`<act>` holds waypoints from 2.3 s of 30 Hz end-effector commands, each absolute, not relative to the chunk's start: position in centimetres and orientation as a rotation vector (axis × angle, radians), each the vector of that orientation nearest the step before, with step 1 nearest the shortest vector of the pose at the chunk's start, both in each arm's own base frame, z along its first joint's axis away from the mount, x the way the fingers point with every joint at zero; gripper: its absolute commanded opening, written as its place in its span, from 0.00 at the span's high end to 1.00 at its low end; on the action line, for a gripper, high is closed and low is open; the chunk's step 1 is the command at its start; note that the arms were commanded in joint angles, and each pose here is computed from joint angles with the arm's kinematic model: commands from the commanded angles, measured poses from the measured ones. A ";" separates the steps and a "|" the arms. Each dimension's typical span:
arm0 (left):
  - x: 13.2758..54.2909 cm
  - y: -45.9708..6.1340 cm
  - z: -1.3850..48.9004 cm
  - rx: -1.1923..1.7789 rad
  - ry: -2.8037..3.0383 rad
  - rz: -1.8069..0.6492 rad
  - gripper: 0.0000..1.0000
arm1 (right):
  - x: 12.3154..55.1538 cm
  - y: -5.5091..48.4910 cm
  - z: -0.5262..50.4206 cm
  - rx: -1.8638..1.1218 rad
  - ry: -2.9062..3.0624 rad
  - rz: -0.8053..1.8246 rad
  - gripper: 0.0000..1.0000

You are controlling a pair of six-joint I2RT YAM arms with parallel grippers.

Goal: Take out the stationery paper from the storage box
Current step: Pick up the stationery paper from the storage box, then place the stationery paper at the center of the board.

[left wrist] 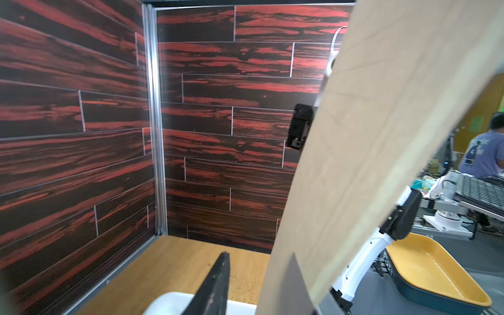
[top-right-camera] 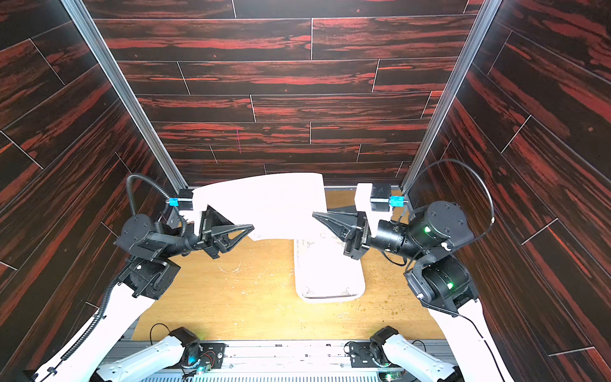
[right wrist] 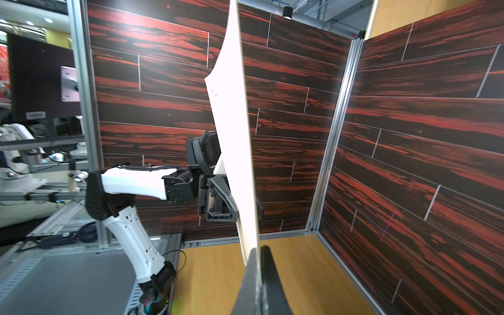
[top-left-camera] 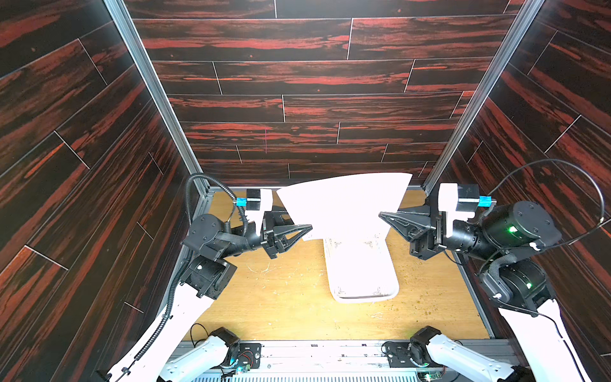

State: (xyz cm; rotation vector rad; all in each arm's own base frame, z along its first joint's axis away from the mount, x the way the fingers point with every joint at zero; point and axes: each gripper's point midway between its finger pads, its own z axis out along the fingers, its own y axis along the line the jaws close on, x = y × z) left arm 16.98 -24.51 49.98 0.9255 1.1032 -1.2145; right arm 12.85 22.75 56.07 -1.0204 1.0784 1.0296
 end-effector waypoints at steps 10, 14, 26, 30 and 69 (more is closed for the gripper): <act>13.6 -23.9 52.5 1.015 1.030 -1.288 0.92 | 12.6 24.2 55.7 -1.051 1.091 1.221 1.00; 13.7 -23.6 52.5 0.989 1.036 -1.274 1.00 | 13.2 24.5 55.3 -1.036 1.099 1.216 1.00; 16.1 -22.8 48.9 1.006 1.297 -1.055 1.00 | 17.2 24.6 54.2 -0.887 1.267 1.138 0.32; 18.9 -21.7 47.3 0.935 1.427 -0.992 1.00 | 19.0 24.4 53.7 -0.815 1.342 1.086 0.30; 35.6 -11.9 14.5 0.130 2.637 -1.242 1.00 | 25.7 23.3 48.2 -0.687 1.724 0.774 0.24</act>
